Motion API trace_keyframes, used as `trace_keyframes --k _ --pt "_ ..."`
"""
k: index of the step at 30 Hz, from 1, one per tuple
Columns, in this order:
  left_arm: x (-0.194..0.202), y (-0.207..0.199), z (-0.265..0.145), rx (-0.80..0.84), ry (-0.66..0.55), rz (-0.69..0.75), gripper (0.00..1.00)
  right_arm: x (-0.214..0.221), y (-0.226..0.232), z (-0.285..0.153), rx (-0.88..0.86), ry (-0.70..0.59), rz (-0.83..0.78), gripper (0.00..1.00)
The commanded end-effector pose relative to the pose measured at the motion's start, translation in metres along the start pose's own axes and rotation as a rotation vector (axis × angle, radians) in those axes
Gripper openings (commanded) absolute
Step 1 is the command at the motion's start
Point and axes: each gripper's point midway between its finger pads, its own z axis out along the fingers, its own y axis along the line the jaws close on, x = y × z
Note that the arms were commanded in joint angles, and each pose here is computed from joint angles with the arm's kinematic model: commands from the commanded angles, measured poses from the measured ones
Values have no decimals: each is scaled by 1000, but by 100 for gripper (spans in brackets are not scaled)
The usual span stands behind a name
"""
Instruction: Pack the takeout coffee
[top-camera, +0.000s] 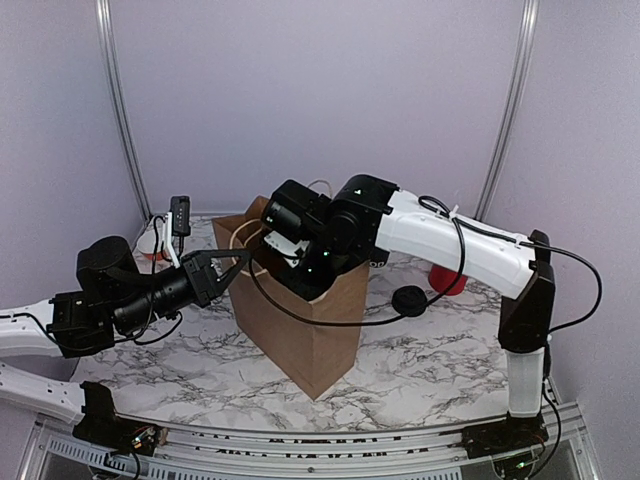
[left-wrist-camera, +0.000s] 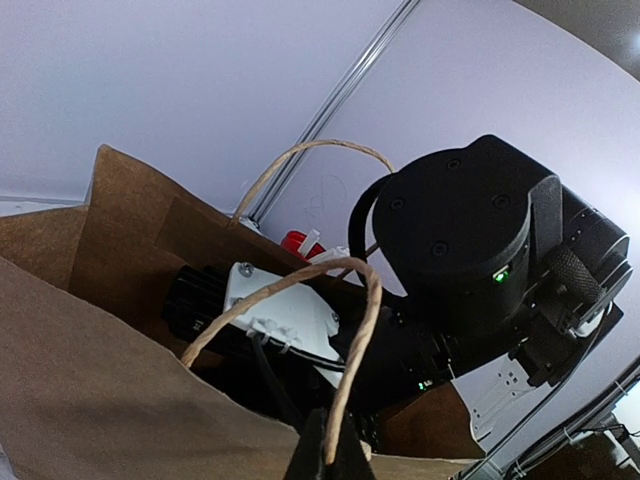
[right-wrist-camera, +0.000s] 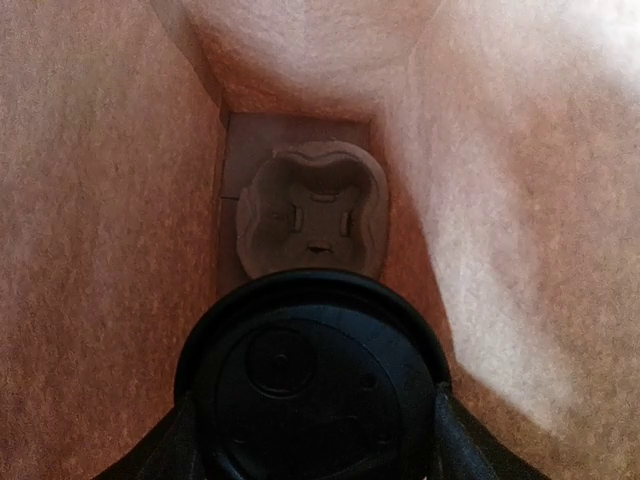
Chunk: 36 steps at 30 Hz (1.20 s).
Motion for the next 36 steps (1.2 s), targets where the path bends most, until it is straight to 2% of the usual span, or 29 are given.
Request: trace_keyframes --k 1,9,23,36 --pt "6 11 0 -53 16 26 0 1 -2 -12 -6 4 7 64" --pt "8 16 0 -78 20 39 0 15 -1 -18 -18 32 10 64" --pt "4 11 -1 -62 17 39 0 51 2 17 -24 117 7 64" --pt "4 9 -1 -54 21 39 0 56 3 26 -28 123 12 64"
